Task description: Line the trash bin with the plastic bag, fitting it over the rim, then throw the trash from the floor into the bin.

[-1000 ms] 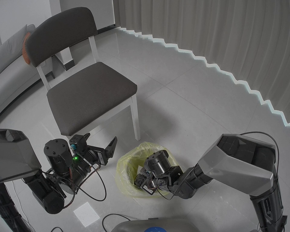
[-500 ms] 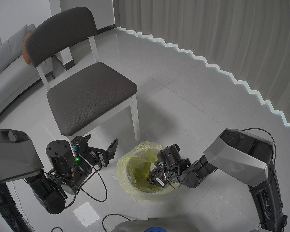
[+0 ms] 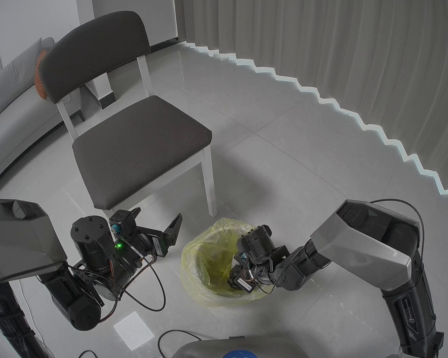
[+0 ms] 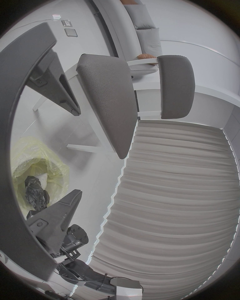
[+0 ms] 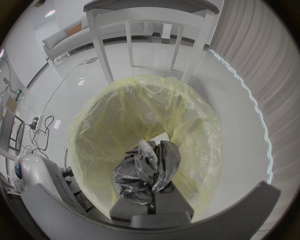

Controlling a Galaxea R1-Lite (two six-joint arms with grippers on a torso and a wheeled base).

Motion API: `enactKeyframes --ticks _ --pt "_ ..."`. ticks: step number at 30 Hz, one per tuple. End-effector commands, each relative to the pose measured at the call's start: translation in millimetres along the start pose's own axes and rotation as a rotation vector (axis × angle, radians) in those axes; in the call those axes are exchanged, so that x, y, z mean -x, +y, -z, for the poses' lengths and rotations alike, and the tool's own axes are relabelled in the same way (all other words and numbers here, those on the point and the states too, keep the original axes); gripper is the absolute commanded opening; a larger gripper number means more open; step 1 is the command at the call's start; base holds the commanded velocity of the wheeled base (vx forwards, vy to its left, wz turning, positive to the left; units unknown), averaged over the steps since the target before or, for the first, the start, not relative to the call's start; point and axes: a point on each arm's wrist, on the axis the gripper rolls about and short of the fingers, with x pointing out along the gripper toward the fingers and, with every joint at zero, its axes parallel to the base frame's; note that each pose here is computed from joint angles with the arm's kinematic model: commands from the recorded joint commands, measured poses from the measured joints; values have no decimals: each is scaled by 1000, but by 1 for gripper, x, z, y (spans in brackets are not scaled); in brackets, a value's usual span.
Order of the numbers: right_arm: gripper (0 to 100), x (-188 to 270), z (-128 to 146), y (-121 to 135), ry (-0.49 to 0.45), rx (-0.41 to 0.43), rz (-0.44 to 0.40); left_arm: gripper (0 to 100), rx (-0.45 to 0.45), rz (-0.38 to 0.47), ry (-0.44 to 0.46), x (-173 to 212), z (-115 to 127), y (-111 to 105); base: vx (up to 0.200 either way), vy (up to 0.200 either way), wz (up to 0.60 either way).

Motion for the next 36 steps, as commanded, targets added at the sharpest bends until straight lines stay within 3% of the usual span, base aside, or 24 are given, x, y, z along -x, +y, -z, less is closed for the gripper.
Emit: enactKeyframes --ticks 1,7,12,19,24,29,36 --pt "0 -1 3 -12 22 -18 14 100 4 3 -18 0 -2 -1 0 0 0" --pt "0 -1 8 -24 60 -33 41 100 2 1 -16 2 -2 -1 0 0 0" --pt "0 -1 -1 -16 37 -20 38 100 2 4 -14 2 -2 -1 0 0 0" --pt "0 2 -29 30 -21 56 -23 100 3 0 -14 2 -2 0 0 0 0" --pt "0 4 -33 45 -32 45 -42 100 4 -3 -14 2 -2 1 0 0 0" --pt "0 -2 -24 26 -2 8 -18 100 3 -2 -14 2 -2 1 0 0 0" --pt "0 -11 -11 -23 29 -74 52 100 5 -2 -20 3 -4 1 0 0 0"
